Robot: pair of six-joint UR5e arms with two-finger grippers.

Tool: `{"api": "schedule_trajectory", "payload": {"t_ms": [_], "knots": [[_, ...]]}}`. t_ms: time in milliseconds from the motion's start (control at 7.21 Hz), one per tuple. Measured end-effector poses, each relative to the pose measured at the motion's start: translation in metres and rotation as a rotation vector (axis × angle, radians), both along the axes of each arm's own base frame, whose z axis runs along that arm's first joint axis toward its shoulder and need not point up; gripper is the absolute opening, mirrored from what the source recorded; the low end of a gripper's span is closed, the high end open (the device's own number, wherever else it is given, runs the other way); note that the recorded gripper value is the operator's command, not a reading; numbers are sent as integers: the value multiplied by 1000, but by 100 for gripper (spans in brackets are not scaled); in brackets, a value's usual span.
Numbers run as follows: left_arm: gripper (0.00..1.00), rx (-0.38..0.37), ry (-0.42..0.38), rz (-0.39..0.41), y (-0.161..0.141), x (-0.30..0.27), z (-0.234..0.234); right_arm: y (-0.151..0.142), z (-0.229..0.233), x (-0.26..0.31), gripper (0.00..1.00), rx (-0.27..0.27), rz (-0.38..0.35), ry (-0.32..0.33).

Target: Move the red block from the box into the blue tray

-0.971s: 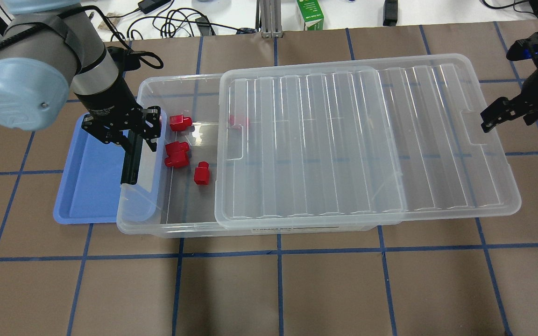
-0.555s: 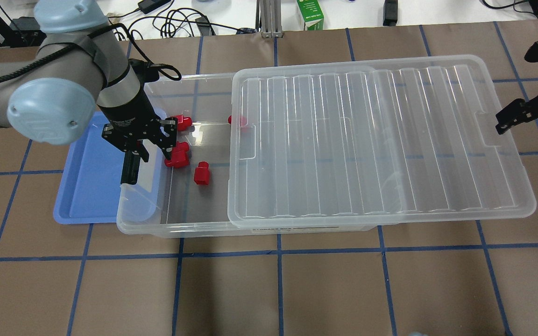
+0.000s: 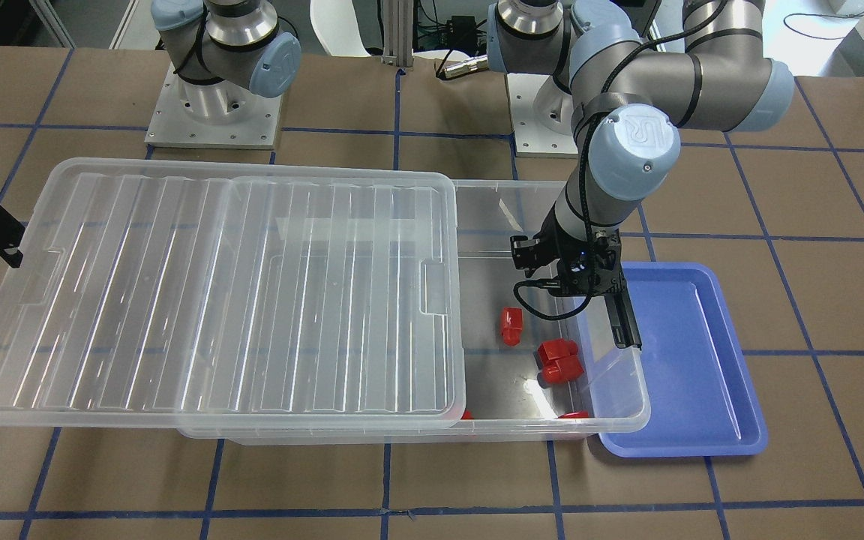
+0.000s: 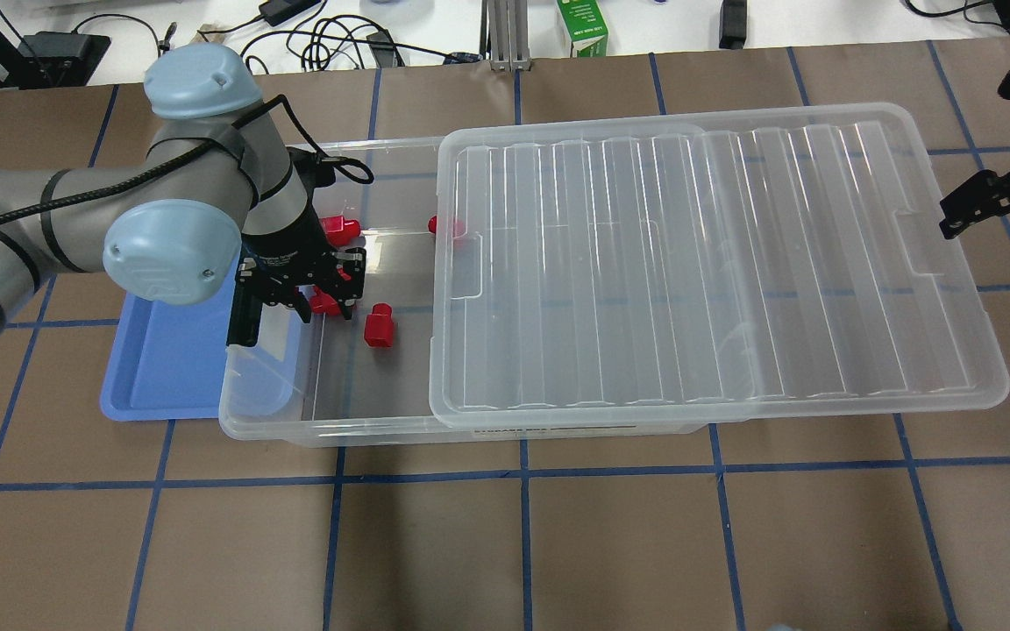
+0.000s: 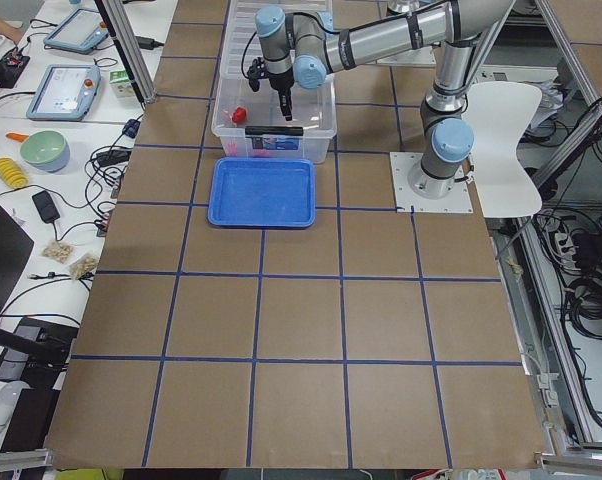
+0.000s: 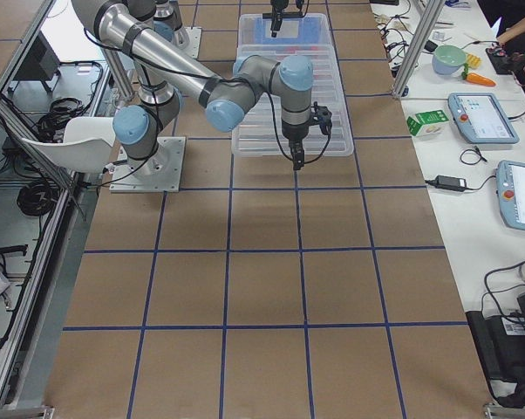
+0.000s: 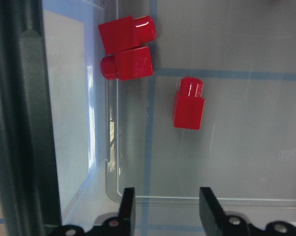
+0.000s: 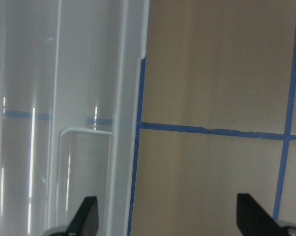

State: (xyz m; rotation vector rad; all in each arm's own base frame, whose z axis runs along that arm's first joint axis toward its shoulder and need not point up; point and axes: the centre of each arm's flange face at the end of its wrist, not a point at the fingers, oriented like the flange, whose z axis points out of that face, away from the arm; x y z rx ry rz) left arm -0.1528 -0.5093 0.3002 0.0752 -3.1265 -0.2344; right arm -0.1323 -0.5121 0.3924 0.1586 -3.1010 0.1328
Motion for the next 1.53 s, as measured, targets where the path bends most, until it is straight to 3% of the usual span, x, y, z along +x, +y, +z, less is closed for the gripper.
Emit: {"api": "schedule_trajectory", "payload": {"t_ms": [693, 1109, 1248, 1526], "knots": [[55, -15, 34, -11, -14, -13, -53, 55, 145, 29, 100, 53, -41, 1], [59, -8, 35, -13, -23, -14, -79, 50, 154, 68, 100, 47, -36, -5], [65, 0, 35, -14, -24, -16, -86, 45, 153, 104, 100, 45, -50, -10], [66, 10, 36, -17, -24, -17, -92, 35, 144, 182, 100, 39, -82, -15]]}}
